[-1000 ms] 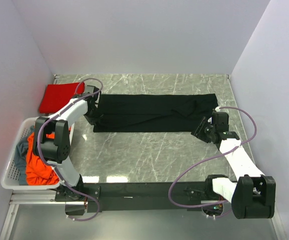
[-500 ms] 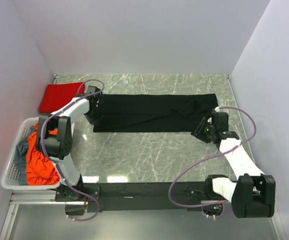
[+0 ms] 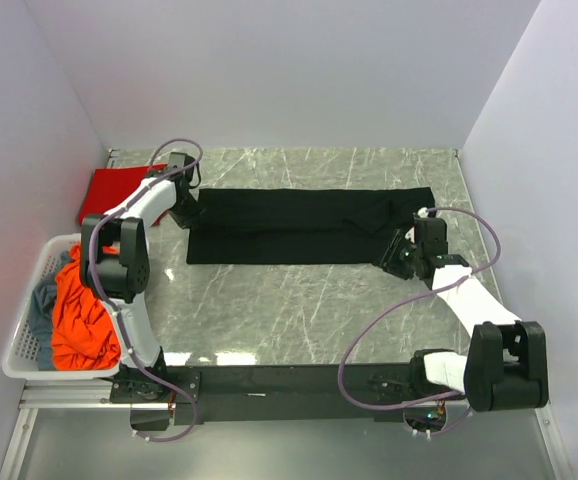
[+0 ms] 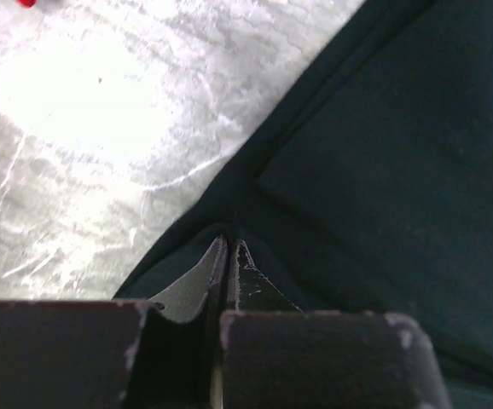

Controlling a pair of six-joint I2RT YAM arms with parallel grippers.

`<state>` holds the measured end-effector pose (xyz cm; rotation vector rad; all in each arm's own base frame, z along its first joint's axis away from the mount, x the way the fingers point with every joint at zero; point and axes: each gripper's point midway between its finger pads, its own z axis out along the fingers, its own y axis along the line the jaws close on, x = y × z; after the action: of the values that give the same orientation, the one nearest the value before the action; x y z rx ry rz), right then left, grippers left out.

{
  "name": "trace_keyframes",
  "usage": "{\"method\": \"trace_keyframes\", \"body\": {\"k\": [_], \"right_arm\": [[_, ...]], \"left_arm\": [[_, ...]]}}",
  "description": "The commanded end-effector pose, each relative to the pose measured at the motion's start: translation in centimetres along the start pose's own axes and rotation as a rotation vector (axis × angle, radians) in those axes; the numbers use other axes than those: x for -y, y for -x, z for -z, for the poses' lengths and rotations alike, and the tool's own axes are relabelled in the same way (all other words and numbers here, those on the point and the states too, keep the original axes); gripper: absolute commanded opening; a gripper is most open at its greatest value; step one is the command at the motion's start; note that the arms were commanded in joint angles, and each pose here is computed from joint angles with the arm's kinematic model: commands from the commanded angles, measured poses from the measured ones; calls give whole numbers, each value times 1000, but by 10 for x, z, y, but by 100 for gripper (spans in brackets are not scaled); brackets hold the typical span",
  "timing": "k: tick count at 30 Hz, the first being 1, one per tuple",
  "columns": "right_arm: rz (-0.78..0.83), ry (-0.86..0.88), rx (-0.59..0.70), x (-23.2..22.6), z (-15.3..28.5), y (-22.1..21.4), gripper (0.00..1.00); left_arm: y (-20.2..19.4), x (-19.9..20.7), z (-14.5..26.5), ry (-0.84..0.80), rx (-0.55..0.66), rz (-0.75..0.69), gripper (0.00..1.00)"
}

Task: Fold and stack the t-shirts
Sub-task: Fold the tshirt

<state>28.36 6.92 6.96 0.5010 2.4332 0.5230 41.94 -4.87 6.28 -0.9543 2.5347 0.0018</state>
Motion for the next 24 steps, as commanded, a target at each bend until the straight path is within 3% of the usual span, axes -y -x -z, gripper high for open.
{"method": "trace_keyframes", "body": {"k": [1,14,21,24], "right_arm": [[7,42,92,-19,-1,34,43],[-81,-117,192,12,-11,62,43],[-254,-235,282,67,6,87,46],[-363,-275,311,94,14,91,48]], "left_arm": [[6,11,-8,-32,-18,25,4],[12,17,-21,-42,-30,74,11],[29,16,-14,-38,17,87,37],[36,15,-7,-29,38,78,54]]}}
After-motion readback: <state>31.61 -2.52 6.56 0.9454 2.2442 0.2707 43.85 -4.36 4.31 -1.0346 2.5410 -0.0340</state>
